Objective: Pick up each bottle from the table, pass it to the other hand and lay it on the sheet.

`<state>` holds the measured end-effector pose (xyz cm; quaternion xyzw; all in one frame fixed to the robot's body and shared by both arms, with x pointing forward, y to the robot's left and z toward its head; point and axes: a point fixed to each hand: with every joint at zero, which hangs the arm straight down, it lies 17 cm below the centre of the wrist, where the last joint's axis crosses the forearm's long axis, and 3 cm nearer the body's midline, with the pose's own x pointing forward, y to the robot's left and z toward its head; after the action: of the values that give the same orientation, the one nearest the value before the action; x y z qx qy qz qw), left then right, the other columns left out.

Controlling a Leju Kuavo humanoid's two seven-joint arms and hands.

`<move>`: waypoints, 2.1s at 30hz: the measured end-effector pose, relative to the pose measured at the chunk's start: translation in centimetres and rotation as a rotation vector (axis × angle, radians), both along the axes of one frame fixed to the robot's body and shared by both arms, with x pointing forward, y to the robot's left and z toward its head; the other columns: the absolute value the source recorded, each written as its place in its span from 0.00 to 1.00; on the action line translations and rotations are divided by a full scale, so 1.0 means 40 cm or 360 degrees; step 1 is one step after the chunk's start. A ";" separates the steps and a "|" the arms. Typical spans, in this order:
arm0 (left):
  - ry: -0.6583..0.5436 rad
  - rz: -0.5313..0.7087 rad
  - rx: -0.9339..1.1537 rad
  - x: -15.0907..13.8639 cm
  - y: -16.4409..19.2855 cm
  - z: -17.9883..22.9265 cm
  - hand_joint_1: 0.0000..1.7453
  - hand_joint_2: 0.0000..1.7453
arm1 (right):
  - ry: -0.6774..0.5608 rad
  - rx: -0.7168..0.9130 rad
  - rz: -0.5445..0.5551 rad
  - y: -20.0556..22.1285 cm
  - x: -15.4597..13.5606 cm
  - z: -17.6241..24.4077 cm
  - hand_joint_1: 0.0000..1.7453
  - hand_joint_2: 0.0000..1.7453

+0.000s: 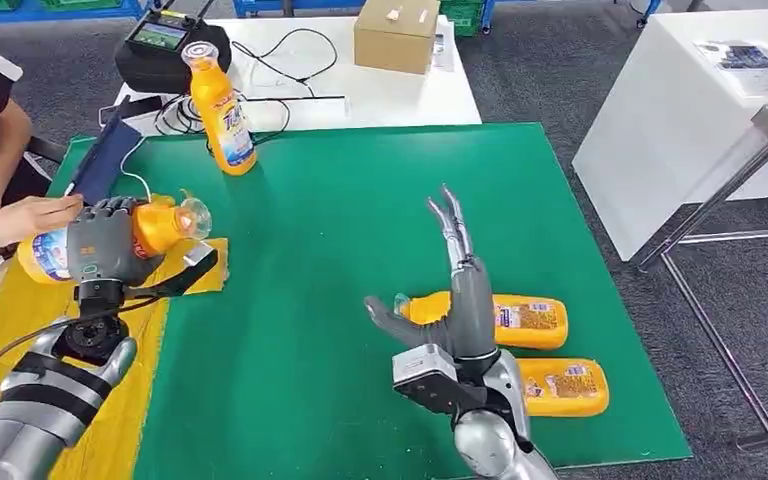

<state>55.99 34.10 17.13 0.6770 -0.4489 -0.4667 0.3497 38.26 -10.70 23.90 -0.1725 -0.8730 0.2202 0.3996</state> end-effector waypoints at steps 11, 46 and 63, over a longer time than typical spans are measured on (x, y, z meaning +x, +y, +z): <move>0.0193 0.0087 0.0140 0.013 0.051 -0.077 1.00 1.00 | -0.0002 -0.0041 -0.0032 -0.007 0.006 0.000 0.00 1.00; 0.0343 -0.0189 -0.0246 -0.062 -0.015 -0.289 0.00 1.00 | 0.0470 -0.0807 -0.0218 -0.156 0.117 -0.298 0.00 1.00; -0.0391 -0.0708 -0.1107 -0.158 -0.181 0.043 0.00 1.00 | 0.0787 -0.1164 -0.0296 -0.406 0.102 -0.501 0.00 1.00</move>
<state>49.67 26.85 18.83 0.4560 -0.7530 -0.2674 0.3919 42.36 -26.94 3.86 -0.3223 -0.5968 0.5120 0.5270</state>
